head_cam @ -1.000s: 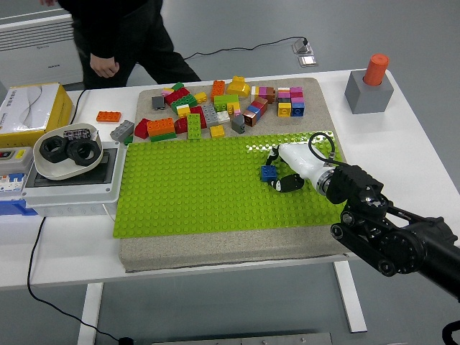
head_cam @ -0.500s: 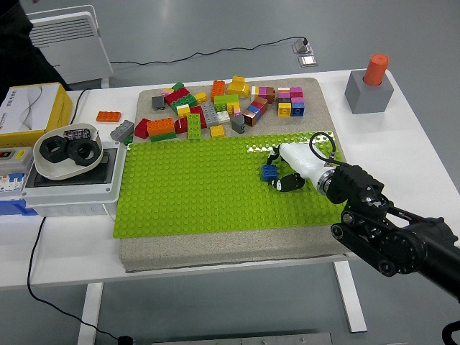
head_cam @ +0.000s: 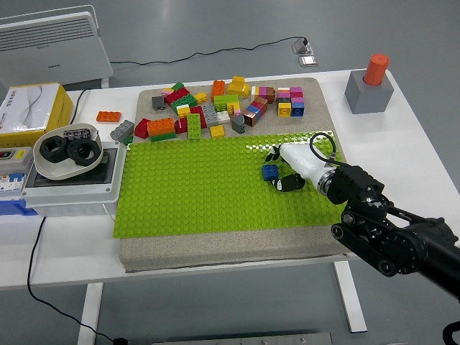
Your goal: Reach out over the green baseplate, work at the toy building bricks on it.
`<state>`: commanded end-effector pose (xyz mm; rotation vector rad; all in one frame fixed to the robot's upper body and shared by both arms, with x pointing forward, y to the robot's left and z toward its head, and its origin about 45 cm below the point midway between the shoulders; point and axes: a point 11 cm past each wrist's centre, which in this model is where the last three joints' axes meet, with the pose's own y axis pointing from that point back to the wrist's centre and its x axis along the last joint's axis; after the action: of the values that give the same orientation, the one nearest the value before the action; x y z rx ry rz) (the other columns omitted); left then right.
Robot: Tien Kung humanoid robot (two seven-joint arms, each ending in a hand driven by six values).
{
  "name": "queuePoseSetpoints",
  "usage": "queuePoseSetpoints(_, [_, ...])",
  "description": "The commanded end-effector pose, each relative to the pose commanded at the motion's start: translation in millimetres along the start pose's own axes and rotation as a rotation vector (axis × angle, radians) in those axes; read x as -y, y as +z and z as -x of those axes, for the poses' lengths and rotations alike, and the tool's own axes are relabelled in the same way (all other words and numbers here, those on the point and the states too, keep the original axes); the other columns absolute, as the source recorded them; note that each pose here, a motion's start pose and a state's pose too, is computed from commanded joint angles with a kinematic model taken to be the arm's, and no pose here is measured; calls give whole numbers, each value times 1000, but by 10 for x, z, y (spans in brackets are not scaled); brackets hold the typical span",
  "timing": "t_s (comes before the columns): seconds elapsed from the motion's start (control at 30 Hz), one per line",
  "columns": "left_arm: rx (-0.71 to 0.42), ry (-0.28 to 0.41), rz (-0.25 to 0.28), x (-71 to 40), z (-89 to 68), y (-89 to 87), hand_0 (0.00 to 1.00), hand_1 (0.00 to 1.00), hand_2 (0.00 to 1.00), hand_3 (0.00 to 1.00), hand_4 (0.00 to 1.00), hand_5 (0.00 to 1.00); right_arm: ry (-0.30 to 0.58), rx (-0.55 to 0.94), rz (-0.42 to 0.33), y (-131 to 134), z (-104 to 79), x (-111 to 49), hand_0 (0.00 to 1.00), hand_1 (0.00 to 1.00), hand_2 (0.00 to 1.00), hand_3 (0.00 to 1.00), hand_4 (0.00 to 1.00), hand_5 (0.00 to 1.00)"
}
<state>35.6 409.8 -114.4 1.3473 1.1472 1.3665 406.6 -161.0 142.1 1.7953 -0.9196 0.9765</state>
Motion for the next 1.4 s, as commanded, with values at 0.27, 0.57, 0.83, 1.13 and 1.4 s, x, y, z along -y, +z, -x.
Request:
queuePoseSetpoints(0.27, [-2,-1,0,0,1,-2,792,717,716,802,731,839,7,37,-20,-46,-52,-33,771,704,738,665,718,205])
queuePoseSetpoints(0.57, [-7,-4,-2,4,16,-16,792,719,716,802,734,838,69,24,-81,-149,-214,-150,774,705,750,660,918,430])
queuePoseSetpoints(0.83, [-8,-4,-1,2,16,-7,792,719,716,802,734,839,105,-66,-87,-106,-195,-214,793,764,806,621,970,605])
queuePoseSetpoints(1.13, [-7,-4,0,2,16,-2,792,718,716,802,734,841,90,-76,-75,-58,-95,-207,805,798,840,620,991,672])
queuePoseSetpoints(1.4, [-3,-3,0,1,11,3,792,718,716,802,732,841,58,-73,-74,-71,41,-205,804,797,840,619,986,680])
